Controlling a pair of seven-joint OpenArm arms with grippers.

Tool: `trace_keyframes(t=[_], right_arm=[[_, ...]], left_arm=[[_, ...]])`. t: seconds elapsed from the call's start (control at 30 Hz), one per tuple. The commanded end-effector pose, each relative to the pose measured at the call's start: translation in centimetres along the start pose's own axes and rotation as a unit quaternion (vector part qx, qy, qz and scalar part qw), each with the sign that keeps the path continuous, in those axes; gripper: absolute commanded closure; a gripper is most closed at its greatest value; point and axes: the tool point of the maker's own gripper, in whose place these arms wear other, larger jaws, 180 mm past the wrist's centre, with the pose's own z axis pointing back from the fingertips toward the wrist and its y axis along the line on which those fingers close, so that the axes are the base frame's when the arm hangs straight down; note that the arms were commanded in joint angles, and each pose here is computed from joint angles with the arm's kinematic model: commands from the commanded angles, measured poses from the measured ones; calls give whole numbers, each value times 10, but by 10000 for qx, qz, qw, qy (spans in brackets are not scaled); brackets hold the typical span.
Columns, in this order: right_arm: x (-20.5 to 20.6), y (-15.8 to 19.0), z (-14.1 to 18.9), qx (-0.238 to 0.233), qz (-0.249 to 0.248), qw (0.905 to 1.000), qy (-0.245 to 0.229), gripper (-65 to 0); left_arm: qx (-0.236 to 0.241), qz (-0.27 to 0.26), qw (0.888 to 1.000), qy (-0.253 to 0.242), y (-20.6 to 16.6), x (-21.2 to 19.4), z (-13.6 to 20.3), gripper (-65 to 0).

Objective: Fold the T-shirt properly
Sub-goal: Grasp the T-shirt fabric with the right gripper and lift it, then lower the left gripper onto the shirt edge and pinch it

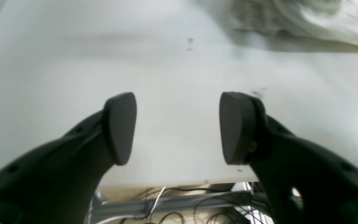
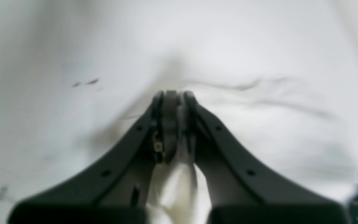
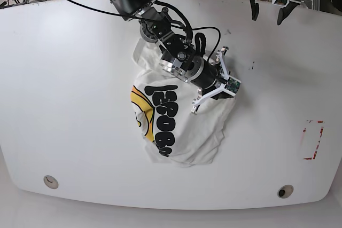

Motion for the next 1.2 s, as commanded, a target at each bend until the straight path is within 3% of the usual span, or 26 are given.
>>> trace_keyframes(t=[0.0,0.2,0.47,0.67,0.83,1.17], right_arm=[[38,-23,10,-334,181,9980,-512,-6],[69,-63,29,-936,604,9905,-811,-6],[96,-112,57,-1589,724,9780,-1141,-6],[99,-125,66,-1775,686,9744,-1200,-6],[106,-131,78,-1934,675,9698,-1327,-8],[108,-128,85,-1971,647,9683,-1393,-10]], left_arm=[[-64,28,9999,-141,-4,7,3,-394],[-77,77,9996,-269,-7,18,-18,-394],[84,227,9993,-292,-4,39,-63,-397],[130,364,9992,-107,-4,56,-99,-397],[-357,372,9985,158,-31,69,-129,-397],[-565,593,9955,474,-47,67,-163,-397]])
